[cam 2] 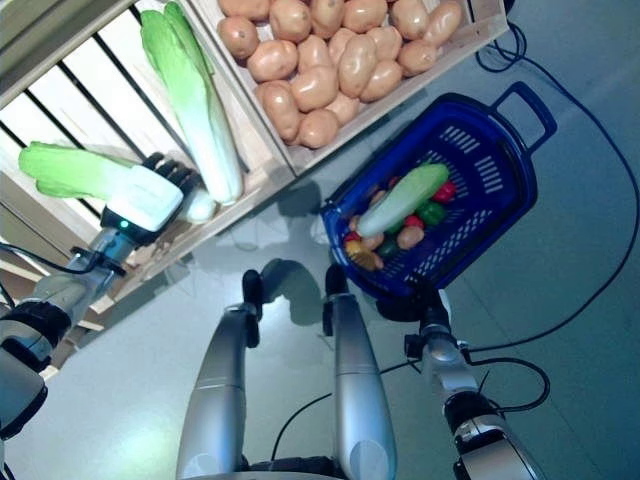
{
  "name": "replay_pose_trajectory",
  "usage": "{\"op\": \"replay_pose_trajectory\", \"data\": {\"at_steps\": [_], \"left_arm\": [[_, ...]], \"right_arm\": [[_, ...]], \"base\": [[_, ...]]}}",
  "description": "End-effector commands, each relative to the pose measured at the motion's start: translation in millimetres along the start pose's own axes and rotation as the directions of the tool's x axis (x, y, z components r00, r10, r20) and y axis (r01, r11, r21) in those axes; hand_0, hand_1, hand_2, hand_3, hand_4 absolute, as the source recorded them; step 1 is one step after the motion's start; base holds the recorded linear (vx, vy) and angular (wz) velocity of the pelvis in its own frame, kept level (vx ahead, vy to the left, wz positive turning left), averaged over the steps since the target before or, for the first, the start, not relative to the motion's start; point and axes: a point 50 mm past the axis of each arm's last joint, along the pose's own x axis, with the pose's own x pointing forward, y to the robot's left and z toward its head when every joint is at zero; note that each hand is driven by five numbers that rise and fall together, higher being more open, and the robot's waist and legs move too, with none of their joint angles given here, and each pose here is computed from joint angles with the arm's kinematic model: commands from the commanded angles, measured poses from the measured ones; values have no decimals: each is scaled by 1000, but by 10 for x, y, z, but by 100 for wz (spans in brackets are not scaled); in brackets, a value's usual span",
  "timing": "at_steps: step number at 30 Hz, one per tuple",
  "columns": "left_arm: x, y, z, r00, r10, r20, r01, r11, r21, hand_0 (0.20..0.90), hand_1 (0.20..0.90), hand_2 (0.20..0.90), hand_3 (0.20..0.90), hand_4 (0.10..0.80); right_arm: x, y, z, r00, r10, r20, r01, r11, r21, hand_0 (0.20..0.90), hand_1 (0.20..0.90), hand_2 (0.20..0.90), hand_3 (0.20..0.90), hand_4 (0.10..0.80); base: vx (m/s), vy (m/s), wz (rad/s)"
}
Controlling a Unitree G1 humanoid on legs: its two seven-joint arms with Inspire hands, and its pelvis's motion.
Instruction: Put vegetables into the basket
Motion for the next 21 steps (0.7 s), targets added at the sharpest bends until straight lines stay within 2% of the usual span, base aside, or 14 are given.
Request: {"op": "replay_pose_trajectory", "data": {"at_steps": [1,12,19,21], "left_arm": [[256,383,-227,968,243,-58,-242,970,32,300,300,300,300,400],[260,395,-283,951,280,-127,-281,960,17,300,300,300,300,400],[224,418,-326,902,368,-226,-385,922,-35,300,300,300,300,400],[204,418,-279,895,400,-199,-418,907,-55,300,300,300,300,400]], "right_arm": [[-56,-143,-93,996,-85,-21,85,996,14,900,900,900,900,800],[-58,-119,-121,996,-90,-29,90,996,21,900,900,900,900,800],[-66,-82,-180,994,-97,-58,99,994,35,900,900,900,900,800],[-87,-56,-230,992,-94,-80,98,994,47,900,900,900,900,800]], "base": [[0,0,0],[1,-3,0],[13,-21,-1],[70,-58,1]]}}
